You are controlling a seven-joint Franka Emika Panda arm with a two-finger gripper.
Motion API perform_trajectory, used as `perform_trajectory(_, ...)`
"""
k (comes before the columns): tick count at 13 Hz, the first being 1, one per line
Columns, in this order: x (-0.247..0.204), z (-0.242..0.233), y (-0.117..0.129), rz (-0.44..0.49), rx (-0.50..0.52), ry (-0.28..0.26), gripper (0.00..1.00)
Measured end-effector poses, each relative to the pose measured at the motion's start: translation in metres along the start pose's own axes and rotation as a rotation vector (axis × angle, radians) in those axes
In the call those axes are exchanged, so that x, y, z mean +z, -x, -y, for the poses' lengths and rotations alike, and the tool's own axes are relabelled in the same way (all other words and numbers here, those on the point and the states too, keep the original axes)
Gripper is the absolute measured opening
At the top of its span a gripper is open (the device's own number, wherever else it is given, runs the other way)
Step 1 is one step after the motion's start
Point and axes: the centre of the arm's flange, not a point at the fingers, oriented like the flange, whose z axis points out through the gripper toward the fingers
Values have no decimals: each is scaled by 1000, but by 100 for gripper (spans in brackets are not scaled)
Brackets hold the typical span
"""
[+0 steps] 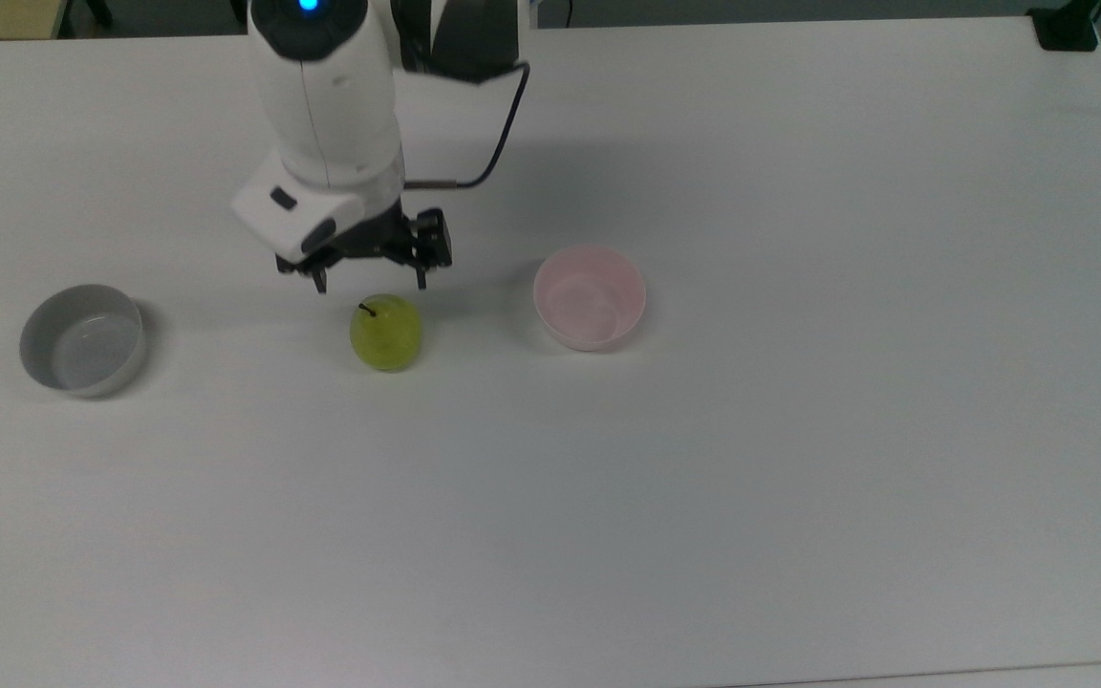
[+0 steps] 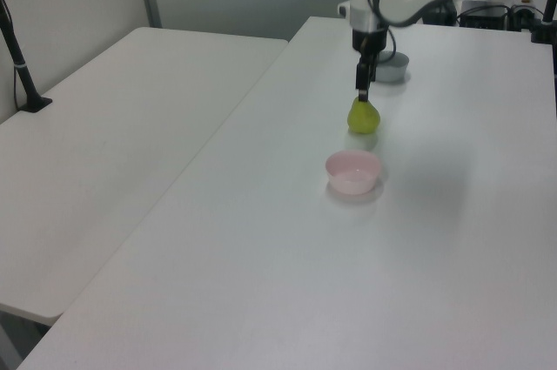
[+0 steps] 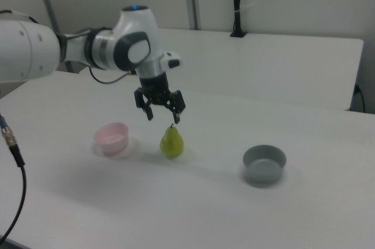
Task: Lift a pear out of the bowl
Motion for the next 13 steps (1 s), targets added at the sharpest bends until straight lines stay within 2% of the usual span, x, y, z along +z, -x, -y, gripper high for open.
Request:
perform_trajectory(5,-88,23,29,-11,84,-9,100)
perform_trajectory(9,-140,57,57,17,52,-15,100)
perform_trajectory(11,-168,59,77,24,49,-18,100)
perform_trajectory(13,-181,59,86,16,50,-19,100)
